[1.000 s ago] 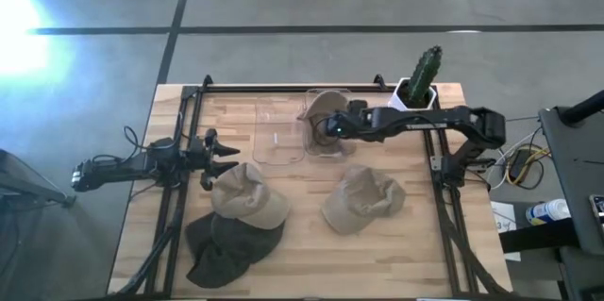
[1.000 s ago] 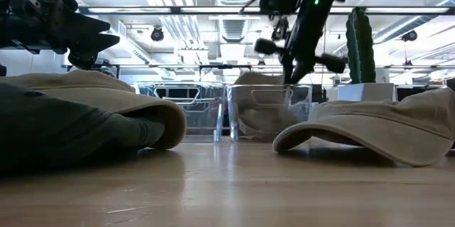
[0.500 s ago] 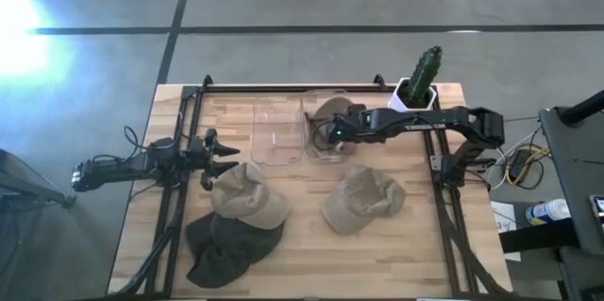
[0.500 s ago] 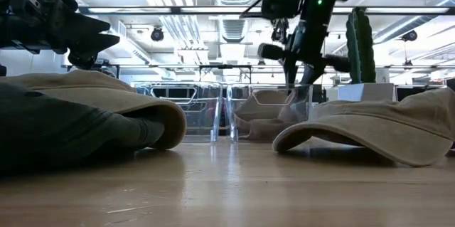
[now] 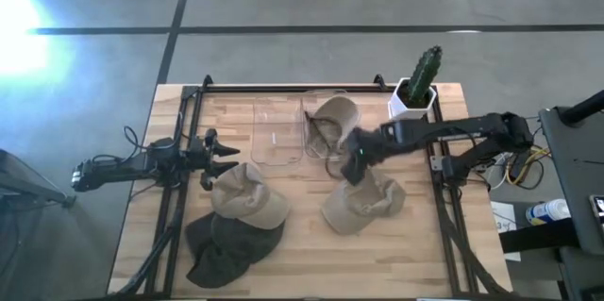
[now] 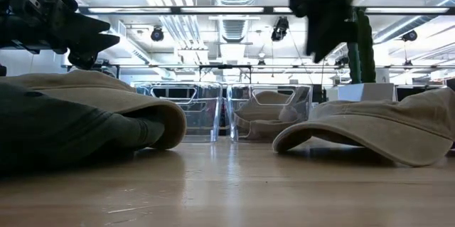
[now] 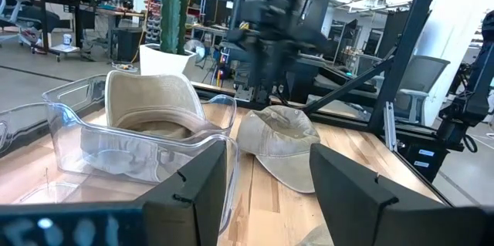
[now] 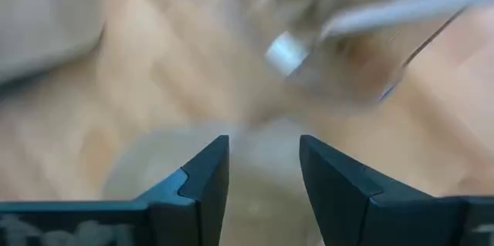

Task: Pick & Place hat
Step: Put the left brown cap into the right transparent bin

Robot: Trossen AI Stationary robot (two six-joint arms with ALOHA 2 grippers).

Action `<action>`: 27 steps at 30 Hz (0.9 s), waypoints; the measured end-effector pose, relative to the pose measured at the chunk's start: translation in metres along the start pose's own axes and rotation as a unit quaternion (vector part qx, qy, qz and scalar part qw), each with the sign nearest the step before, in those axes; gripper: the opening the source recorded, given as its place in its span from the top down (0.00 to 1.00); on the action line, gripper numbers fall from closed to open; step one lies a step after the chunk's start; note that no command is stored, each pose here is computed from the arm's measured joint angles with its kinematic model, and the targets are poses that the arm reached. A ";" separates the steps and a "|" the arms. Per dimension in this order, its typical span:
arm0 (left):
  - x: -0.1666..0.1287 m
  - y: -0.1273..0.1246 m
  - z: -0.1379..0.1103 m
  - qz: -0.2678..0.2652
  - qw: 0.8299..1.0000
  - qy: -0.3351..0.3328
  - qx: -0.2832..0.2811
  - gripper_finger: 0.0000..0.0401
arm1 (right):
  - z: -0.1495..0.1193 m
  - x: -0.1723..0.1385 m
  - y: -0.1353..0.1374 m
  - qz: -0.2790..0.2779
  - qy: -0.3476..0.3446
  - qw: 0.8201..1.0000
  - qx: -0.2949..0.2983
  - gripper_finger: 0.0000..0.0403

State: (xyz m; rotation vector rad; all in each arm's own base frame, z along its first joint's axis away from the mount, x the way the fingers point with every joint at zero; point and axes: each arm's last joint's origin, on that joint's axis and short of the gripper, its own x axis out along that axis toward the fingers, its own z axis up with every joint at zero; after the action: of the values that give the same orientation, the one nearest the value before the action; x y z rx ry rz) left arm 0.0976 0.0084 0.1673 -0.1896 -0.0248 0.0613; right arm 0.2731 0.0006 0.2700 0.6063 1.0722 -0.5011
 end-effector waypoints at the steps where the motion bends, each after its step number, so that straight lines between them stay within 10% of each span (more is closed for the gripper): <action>1: 0.000 0.000 0.000 0.000 1.000 0.000 0.000 0.55 | -0.008 0.000 0.005 0.000 0.013 1.000 -0.012 0.62; 10: 0.000 0.000 0.003 0.015 0.990 -0.013 0.142 0.55 | -0.068 0.023 0.046 0.059 0.092 0.993 0.047 0.65; 18: 0.000 0.000 0.004 0.016 0.998 -0.018 0.064 0.55 | -0.076 0.047 0.069 0.192 0.069 0.961 0.188 0.64; 23: 0.000 -0.001 0.006 0.005 0.994 -0.023 -0.106 0.55 | -0.064 0.069 0.084 0.289 0.061 0.922 0.250 0.64; 27: 0.000 0.000 0.005 0.000 0.943 -0.021 -0.331 0.55 | -0.057 0.095 0.089 0.290 0.057 0.919 0.259 0.64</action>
State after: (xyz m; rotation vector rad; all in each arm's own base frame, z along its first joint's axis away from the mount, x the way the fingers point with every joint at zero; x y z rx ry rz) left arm 0.0973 0.0090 0.1727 -0.8634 -0.0879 0.0562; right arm 0.3313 0.0962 0.1818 1.3872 0.8061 -0.2207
